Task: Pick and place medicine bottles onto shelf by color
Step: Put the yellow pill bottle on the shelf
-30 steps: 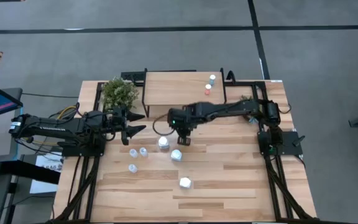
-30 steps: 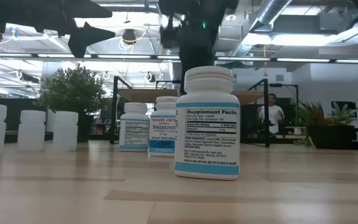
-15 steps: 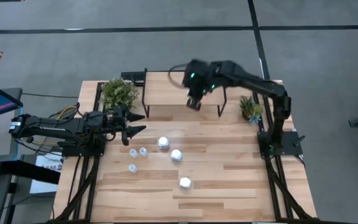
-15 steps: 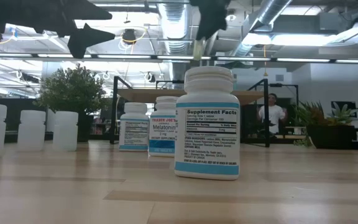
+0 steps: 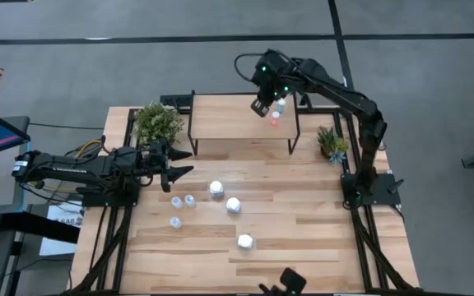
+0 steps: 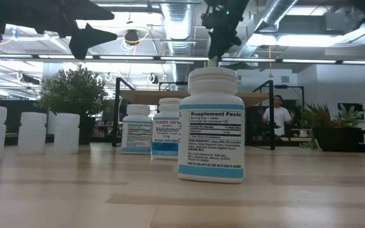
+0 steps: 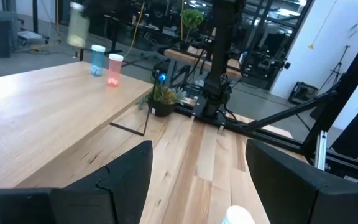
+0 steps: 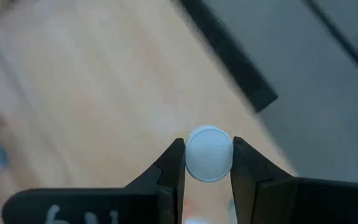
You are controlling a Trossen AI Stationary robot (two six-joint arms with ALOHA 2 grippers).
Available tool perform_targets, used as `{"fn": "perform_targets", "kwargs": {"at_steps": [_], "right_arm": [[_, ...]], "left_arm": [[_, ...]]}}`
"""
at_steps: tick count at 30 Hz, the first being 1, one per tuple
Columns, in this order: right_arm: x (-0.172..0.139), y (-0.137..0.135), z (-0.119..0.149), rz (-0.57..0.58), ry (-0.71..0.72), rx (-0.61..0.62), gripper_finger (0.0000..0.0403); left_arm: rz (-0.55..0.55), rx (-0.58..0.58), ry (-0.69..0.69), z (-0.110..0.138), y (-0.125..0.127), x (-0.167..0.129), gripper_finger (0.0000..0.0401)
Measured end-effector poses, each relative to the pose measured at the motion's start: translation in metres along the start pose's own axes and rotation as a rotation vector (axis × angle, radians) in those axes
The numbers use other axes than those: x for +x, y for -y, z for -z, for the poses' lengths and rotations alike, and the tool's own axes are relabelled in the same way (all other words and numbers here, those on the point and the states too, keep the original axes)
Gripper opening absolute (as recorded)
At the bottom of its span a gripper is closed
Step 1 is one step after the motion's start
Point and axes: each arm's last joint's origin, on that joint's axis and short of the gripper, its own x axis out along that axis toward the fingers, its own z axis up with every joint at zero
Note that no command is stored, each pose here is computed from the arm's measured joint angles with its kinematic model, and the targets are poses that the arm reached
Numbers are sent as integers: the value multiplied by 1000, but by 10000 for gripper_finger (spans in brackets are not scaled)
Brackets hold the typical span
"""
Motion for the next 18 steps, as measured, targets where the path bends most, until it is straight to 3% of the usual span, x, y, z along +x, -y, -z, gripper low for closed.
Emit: {"fn": "perform_targets", "kwargs": {"at_steps": [5, 14, 18], "right_arm": [[23, 9, 0, 17, -47, 19, 92], [37, 21, -3, 45, -38, 35, 92], [52, 24, 2, 47, -112, 11, 92]], "left_arm": [[-3, -1, 1, 0, 0, 0, 245], [-3, -2, 2, 0, 0, 0, 245], [-3, -5, 2, 0, 0, 0, 245]]}}
